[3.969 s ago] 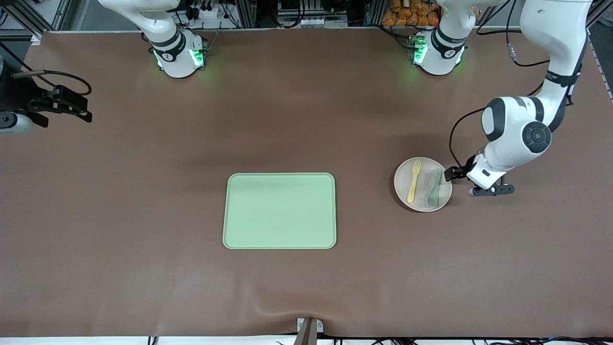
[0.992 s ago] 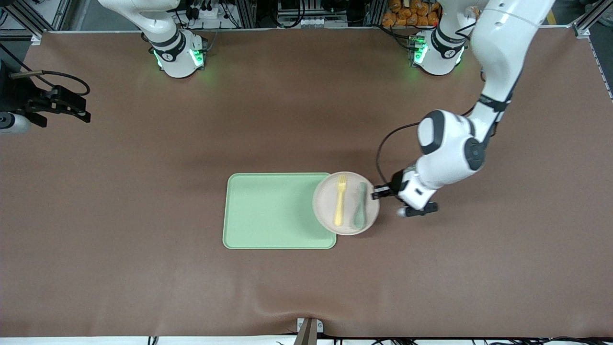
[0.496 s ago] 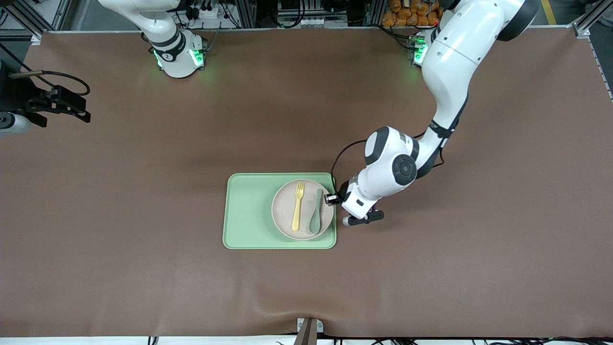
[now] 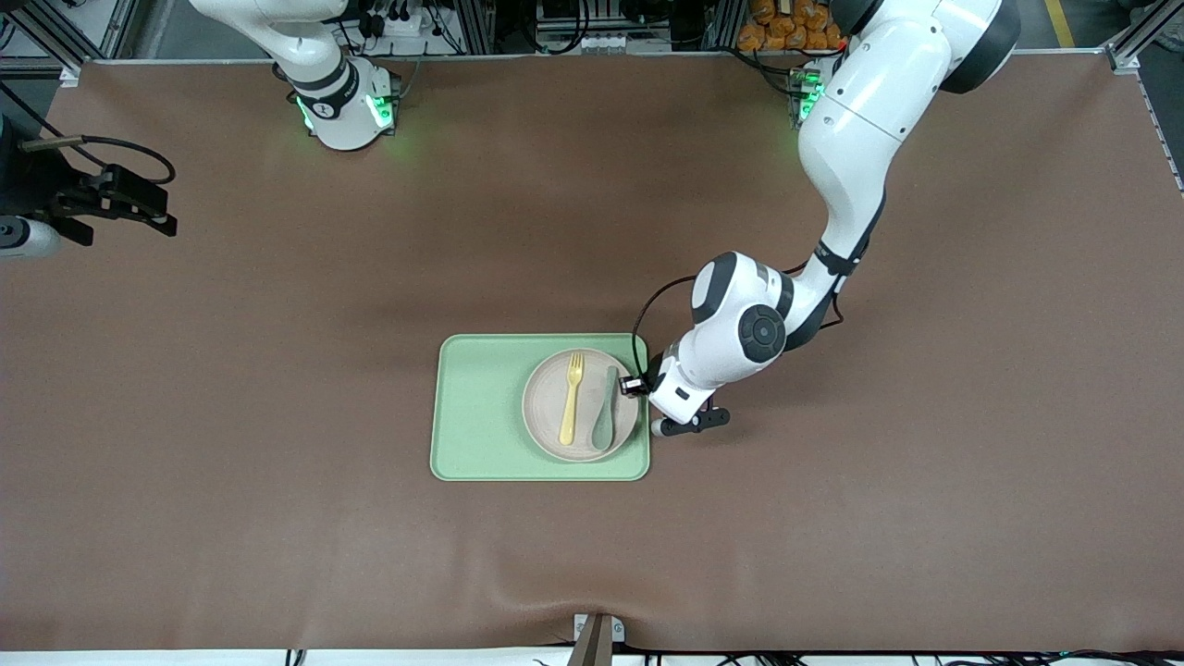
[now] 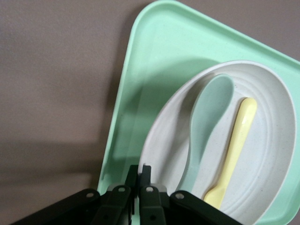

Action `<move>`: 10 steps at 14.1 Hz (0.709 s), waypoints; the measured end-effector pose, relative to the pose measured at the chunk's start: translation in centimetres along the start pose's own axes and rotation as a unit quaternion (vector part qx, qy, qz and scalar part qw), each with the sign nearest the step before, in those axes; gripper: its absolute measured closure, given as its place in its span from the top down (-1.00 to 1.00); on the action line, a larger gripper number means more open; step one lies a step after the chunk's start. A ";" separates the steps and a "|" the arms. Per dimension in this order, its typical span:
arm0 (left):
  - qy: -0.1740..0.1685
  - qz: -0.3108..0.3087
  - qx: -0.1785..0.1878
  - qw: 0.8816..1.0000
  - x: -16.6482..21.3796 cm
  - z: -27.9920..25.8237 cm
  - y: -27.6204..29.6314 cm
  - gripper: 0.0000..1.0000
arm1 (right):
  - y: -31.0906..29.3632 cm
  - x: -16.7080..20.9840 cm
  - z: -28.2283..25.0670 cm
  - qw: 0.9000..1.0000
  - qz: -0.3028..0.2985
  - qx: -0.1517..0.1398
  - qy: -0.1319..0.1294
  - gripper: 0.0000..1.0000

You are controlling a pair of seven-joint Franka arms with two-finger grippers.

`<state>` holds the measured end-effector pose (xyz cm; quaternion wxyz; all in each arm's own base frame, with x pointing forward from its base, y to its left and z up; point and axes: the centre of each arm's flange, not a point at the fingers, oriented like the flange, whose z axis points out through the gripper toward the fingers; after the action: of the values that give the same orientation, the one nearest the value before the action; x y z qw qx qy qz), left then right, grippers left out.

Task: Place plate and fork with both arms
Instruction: 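Carry the plate over the green tray and lower it onto it, then open the left gripper to release the plate on the tray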

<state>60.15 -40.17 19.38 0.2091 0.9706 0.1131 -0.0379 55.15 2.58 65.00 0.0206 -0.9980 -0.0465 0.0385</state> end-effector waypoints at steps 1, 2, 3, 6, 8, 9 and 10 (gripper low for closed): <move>-0.002 0.000 0.002 1.000 -0.1 0.2 -0.2 -0.90 | 0.0 0.0 0.0 1.000 0.000 0.000 0.000 1.00; -0.003 -0.001 0.004 1.000 -0.2 0.4 -0.4 -0.90 | 0.0 0.0 0.0 1.000 0.000 0.000 0.000 1.00; -0.005 -0.002 0.006 1.000 -0.2 0.7 -0.6 -0.89 | 0.0 0.1 0.0 1.000 0.000 0.000 0.001 1.00; -0.004 0.004 0.013 1.000 -0.2 0.9 -0.8 -0.74 | 0.0 0.3 0.2 1.000 0.000 0.000 0.003 1.00; 0.005 0.015 0.021 1.000 -0.1 0.5 -0.6 -0.34 | 0.0 0.6 0.3 1.000 -0.001 0.000 0.005 1.00; 0.009 0.015 0.024 1.000 0.1 -0.2 -0.3 -0.15 | 0.0 0.7 0.6 1.000 -0.001 0.001 0.003 1.00; 0.012 0.015 0.029 0.999 0.3 -1.4 0.1 0.07 | 0.1 1.0 1.1 1.000 -0.001 0.001 -0.002 1.00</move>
<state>60.53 -39.59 20.63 0.1800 0.9782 0.0998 -0.0263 56.10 2.63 63.85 0.0218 -0.9979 -0.0470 0.0402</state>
